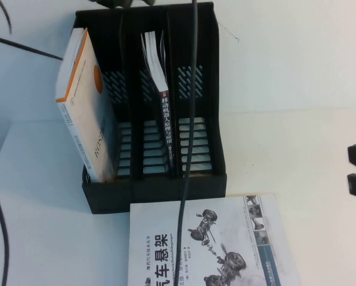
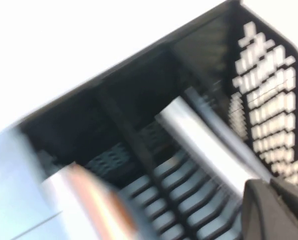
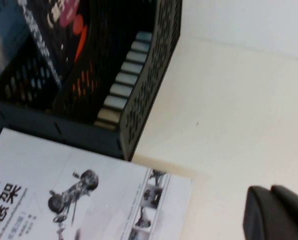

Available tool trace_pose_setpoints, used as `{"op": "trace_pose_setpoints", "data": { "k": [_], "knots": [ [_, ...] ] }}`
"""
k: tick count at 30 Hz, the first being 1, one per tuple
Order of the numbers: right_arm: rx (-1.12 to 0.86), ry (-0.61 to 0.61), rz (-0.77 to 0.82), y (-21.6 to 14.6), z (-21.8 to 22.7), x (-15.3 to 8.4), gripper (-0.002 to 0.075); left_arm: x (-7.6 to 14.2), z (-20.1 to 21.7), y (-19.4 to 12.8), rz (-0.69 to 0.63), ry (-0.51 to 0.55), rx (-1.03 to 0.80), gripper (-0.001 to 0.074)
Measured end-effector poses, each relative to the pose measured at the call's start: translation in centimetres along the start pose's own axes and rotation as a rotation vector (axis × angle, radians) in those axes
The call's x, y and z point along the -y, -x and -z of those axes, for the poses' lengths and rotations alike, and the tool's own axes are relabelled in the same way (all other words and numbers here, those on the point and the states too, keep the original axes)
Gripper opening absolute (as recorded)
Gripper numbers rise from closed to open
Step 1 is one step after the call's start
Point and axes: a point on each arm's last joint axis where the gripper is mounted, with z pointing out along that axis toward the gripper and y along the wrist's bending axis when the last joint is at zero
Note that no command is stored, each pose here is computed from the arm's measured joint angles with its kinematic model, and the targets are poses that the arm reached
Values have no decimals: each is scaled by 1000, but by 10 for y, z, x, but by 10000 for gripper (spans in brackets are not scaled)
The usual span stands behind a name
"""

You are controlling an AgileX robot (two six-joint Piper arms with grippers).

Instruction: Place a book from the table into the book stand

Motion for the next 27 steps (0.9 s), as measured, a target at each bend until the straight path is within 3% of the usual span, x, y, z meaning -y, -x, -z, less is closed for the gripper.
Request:
{"op": "trace_pose_setpoints", "data": {
  "k": [6, 12, 15, 19, 27],
  "knots": [
    [238, -141, 8, 15, 55, 18, -1, -14, 59, -4, 41, 105, 25, -3],
    [347, -428, -132, -2, 117, 52, -1, -6, 92, -25, 67, 47, 86, -3],
    [356, -506, -202, -22, 139, 63, -1, -1, 91, -48, 84, 21, 93, -3],
    [412, -507, -284, -52, 164, 71, -1, 6, 71, -93, 115, -7, 77, -3],
    [437, -399, -338, -99, 175, 72, -1, 13, 62, -157, 166, 1, 237, -3]
  ]
}}
